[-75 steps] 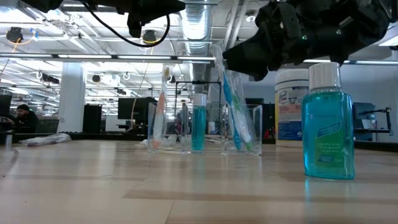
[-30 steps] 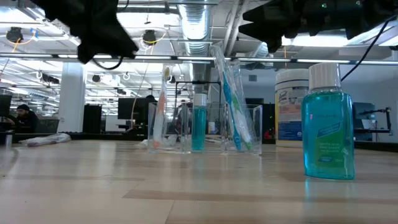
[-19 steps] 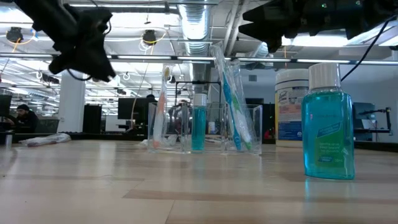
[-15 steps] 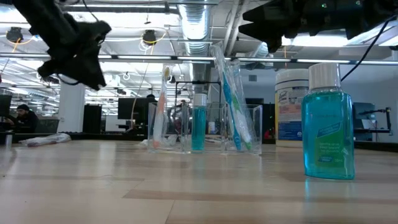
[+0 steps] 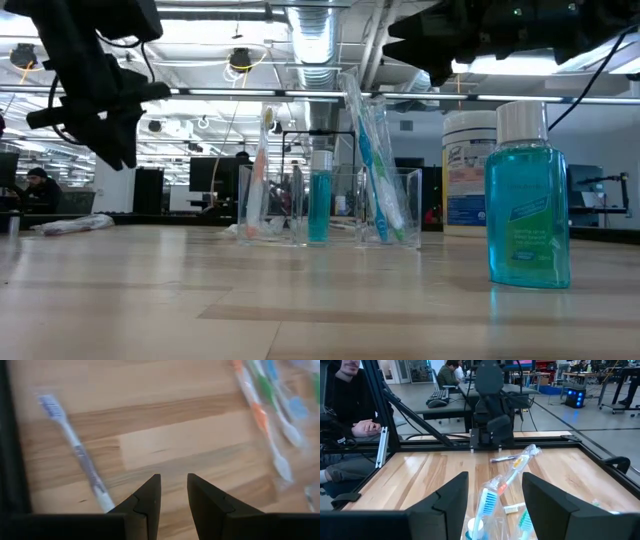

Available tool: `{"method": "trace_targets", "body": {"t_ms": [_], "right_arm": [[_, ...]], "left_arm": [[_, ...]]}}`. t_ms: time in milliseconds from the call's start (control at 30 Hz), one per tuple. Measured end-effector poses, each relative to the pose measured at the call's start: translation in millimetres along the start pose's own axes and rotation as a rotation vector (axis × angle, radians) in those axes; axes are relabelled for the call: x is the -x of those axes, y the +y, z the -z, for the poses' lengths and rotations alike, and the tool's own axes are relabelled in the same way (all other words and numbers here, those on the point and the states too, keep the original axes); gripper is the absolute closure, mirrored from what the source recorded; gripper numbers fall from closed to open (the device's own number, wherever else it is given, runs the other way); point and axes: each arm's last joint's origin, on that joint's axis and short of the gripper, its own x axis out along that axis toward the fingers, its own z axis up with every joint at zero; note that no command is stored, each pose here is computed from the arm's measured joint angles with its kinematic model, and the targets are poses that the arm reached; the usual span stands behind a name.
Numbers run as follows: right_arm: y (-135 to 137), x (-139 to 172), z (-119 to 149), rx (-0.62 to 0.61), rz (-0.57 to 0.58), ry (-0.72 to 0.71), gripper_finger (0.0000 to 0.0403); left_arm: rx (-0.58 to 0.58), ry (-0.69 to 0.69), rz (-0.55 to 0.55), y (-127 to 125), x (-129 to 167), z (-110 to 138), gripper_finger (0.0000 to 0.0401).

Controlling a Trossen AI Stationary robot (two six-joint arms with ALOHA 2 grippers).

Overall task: Pick & Place toothbrushing station
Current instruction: Put the left purple toothbrush into the transparent organizer

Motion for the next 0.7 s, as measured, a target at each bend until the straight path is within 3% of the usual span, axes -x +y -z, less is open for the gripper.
{"method": "trace_targets", "body": {"t_ms": [333, 700], "right_arm": [[0, 0, 0, 0.0, 0.0, 0.001, 0.0226], [0, 0, 1, 0.0, 0.0, 0.011, 0.0226]], "left_arm": [[0.103, 0.009, -0.127, 14, -8, -15, 0.0311], [0.141, 0.032, -0.222, 29, -18, -27, 0.0307]]}}
